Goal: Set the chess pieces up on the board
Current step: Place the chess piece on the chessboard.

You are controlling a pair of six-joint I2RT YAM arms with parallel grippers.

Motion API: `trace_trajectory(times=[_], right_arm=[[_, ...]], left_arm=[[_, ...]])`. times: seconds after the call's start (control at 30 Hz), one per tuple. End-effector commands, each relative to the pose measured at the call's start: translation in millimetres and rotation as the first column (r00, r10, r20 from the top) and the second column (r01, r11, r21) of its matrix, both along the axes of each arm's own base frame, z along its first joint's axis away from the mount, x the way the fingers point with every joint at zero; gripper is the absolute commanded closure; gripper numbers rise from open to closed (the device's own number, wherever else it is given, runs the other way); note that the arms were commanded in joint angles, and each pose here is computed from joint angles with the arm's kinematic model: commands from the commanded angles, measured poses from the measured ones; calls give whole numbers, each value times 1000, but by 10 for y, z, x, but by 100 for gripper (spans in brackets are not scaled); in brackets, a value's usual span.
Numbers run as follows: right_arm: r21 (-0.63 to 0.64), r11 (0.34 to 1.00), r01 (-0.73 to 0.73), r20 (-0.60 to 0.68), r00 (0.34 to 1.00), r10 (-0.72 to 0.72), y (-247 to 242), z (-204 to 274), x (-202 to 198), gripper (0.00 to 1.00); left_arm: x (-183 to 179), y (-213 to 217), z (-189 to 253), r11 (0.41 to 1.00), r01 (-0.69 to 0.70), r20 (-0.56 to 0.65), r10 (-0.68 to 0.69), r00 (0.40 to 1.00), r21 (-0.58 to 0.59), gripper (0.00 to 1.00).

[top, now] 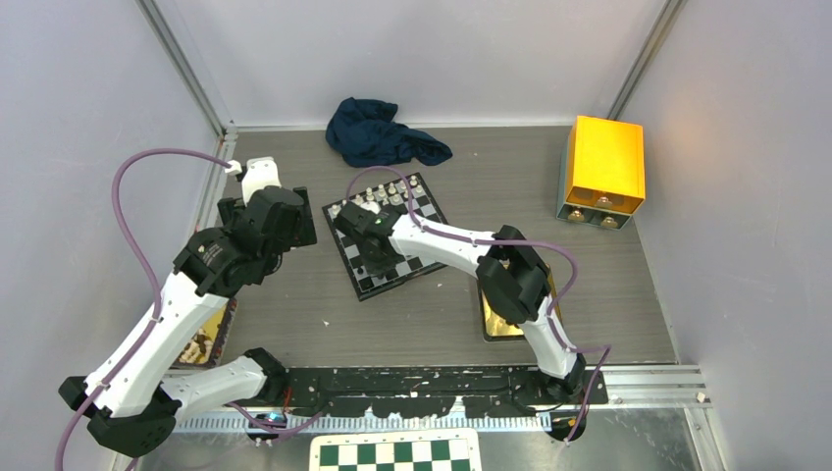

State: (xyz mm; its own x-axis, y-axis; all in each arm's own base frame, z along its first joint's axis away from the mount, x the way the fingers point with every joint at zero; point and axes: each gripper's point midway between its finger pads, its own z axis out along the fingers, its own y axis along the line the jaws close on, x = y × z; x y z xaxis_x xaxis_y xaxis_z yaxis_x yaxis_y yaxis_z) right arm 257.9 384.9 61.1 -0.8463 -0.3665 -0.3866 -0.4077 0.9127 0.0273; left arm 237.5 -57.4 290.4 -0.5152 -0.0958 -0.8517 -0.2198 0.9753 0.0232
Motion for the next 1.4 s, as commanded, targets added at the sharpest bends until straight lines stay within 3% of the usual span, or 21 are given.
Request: trace_trajectory(times=[0.0, 1.37], right_arm=[[56, 998, 17, 32, 999, -19, 153, 124, 74, 99], [47, 999, 13, 2, 1000, -13, 195, 43, -1, 100]], left_arm=[[20, 9, 85, 1000, -6, 43, 7, 999, -23, 1], [6, 12, 57, 1000, -6, 37, 7, 999, -28, 1]])
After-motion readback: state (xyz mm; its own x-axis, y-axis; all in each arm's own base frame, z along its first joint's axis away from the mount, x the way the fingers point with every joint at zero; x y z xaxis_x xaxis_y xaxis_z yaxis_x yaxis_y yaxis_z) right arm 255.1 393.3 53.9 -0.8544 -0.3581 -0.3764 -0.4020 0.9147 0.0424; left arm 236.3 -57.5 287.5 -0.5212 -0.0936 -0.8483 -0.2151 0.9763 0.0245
